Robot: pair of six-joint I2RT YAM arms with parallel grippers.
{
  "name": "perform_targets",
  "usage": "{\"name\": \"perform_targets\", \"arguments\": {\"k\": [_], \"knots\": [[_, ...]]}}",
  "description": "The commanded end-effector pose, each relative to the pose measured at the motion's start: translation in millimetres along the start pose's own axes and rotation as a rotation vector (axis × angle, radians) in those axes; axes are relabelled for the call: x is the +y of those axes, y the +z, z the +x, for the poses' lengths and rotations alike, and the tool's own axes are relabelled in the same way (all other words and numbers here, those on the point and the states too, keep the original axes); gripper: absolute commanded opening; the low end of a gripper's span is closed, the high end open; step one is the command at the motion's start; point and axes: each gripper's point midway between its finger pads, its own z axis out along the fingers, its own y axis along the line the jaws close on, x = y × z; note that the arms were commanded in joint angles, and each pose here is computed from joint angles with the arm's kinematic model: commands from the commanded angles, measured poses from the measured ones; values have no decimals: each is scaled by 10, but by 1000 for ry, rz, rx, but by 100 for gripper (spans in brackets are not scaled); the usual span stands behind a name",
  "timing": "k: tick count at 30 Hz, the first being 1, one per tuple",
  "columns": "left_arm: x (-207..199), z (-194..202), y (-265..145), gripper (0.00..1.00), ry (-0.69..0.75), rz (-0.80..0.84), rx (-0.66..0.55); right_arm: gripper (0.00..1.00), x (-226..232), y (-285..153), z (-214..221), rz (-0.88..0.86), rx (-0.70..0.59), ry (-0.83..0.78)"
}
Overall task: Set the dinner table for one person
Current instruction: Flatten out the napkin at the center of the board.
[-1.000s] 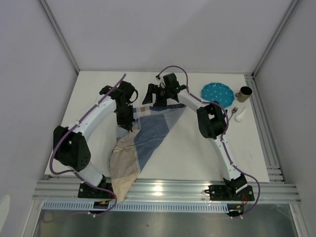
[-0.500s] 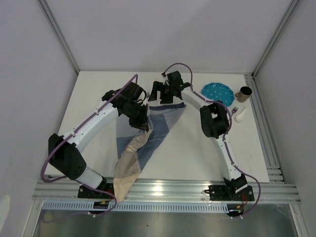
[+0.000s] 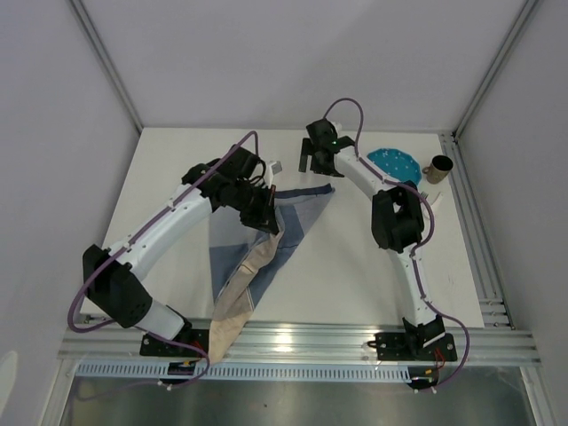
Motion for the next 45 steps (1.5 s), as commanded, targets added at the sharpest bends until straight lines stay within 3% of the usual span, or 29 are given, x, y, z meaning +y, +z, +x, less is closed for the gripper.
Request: {"name": "perform_targets", "arguments": {"k": [1,7,16,19,20,21,22,23,25,26,34,37,38,40,41,45], "knots": [[-275,-149,-253,0,99,87,-99,100,-437,-337,-106,203,-48,8],[-269,-115,-219,0,95,94,-90,100,-572,-217,307,169,48,33],[-268,-67,-246,0,100,102,-100,100,-764,-93,576,177,120,112],[-258,-48,-238,0,96,100,-96,93,-721,-75,617,139,120,123],[-259,-53,-243,0,98,100,-99,87,-705,-70,587,129,109,129],[-259,-53,-243,0,98,100,-99,69,-694,-70,589,118,111,131],[-263,-53,-250,0,98,100,-101,59,-681,-76,567,112,104,133],[-256,-47,-247,0,98,98,-99,38,-666,-72,542,105,96,134],[-265,-55,-263,0,100,99,-106,19,-631,-65,500,86,85,136],[-262,-53,-263,0,98,97,-105,0,-615,-63,476,77,80,141],[-228,-143,-358,0,106,44,-142,0,-461,-99,222,7,32,161],[-49,-300,-508,0,116,-106,-201,0,-389,-264,-77,-28,-47,155],[41,-553,-752,0,120,-225,-318,0,-333,-367,-284,-46,-96,154],[195,-680,-940,1,109,-354,-378,0,-316,-581,-593,-59,-167,138],[204,-870,-1211,0,110,-426,-477,0,-275,-763,-881,-72,-239,140],[261,-1041,-1661,0,112,-546,-619,0,-361,-1345,-1518,-27,-413,106]]}}
